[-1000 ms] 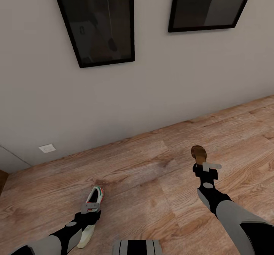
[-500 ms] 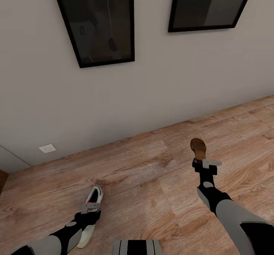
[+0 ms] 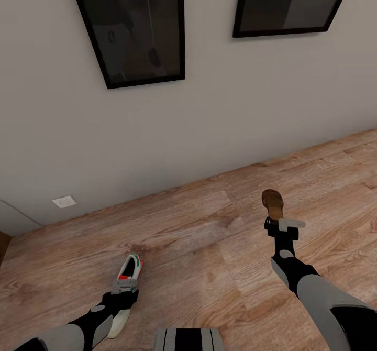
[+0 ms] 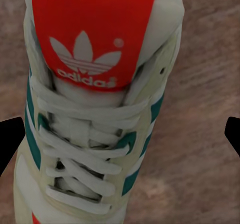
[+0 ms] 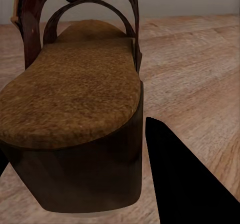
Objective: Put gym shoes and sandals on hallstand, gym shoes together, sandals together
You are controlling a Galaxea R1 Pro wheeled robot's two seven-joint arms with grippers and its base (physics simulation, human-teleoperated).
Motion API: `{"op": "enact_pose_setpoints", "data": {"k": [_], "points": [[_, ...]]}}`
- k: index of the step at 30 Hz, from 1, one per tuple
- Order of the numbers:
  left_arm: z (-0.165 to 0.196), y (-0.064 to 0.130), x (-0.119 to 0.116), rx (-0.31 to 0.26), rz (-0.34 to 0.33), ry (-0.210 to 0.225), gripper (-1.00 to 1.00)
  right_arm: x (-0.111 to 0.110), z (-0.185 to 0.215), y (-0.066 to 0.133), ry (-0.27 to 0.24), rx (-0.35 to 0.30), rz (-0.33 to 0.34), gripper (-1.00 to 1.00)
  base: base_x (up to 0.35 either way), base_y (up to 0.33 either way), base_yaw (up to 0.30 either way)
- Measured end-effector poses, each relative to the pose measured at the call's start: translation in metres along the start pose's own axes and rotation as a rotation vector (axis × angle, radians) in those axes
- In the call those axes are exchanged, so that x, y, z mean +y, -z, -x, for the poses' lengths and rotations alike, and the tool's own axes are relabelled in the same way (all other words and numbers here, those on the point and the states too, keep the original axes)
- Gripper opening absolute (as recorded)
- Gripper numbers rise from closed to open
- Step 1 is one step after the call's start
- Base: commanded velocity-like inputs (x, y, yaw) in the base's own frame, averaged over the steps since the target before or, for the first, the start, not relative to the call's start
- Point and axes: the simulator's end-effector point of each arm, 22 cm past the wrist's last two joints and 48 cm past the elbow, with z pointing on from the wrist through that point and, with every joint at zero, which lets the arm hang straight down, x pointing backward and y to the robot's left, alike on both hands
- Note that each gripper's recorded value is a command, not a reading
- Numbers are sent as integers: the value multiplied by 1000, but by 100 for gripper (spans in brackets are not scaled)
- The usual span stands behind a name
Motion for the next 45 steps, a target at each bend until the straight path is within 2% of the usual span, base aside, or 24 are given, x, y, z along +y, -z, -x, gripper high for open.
{"op": "enact_pose_setpoints", "data": {"k": [24,35,45], "points": [[1,0,0,-2,1,-1,100,0,0,0,0,-1,0,-100,0,0,0],[2,1,18,-3,23,-5,100,0,0,0,0,0,0,-100,0,0,0],[2,1,22,-3,28,-7,100,0,0,0,0,0,0,-100,0,0,0]]}}
